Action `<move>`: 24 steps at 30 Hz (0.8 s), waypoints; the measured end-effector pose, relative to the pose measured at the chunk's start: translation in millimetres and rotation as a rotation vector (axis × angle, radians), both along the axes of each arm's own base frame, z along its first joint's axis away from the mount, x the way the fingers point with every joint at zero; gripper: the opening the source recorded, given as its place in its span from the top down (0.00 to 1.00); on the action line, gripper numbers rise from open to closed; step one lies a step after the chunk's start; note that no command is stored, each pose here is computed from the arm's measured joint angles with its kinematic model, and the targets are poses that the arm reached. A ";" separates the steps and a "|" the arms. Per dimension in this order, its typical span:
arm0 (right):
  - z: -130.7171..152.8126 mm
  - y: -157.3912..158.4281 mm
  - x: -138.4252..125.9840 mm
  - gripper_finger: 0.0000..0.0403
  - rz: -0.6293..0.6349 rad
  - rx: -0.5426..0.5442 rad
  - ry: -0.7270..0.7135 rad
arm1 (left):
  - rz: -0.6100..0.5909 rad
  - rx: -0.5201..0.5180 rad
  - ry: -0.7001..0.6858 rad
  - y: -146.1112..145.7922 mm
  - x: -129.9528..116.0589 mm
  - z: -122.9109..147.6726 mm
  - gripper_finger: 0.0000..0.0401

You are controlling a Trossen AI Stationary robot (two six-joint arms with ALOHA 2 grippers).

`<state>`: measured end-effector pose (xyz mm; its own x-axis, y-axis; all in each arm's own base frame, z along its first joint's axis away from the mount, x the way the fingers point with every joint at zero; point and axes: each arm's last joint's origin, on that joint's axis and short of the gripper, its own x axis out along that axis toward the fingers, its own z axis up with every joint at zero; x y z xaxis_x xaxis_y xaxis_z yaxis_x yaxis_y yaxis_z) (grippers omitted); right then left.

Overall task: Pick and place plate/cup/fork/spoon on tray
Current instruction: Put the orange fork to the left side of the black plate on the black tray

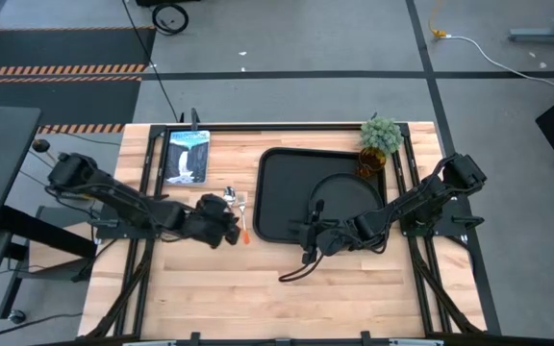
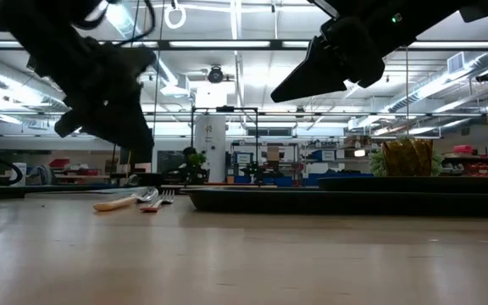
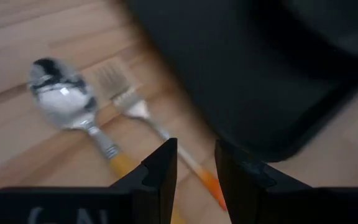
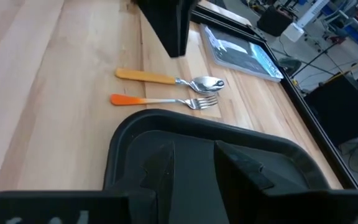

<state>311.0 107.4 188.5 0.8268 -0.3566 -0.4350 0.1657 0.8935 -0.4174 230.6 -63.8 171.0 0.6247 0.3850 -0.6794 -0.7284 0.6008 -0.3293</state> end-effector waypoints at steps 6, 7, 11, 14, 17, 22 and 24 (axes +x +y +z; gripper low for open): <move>0.3 0.6 0.5 0.70 0.013 0.011 -0.004 | 0.051 0.009 0.261 3.4 27.6 -7.1 0.71; 0.3 0.6 0.5 0.70 0.013 0.011 -0.004 | 0.056 0.015 0.294 3.6 32.8 -8.1 0.71; 0.3 0.6 0.5 0.70 0.013 0.011 -0.003 | 0.070 0.040 0.392 3.9 54.8 -10.0 0.71; 0.3 0.6 0.5 0.70 0.013 0.011 -0.003 | 0.071 0.056 0.442 4.9 68.3 -13.2 0.71; 0.3 0.6 0.5 0.70 0.014 0.010 -0.002 | 0.055 0.053 0.461 5.2 78.7 -17.7 0.71; 0.4 1.0 0.4 0.70 0.018 0.010 -0.002 | 0.071 0.041 0.484 9.9 82.3 -24.9 0.71; 0.4 1.0 0.4 0.70 0.018 0.010 -0.002 | 0.076 0.036 0.483 11.7 82.7 -25.0 0.71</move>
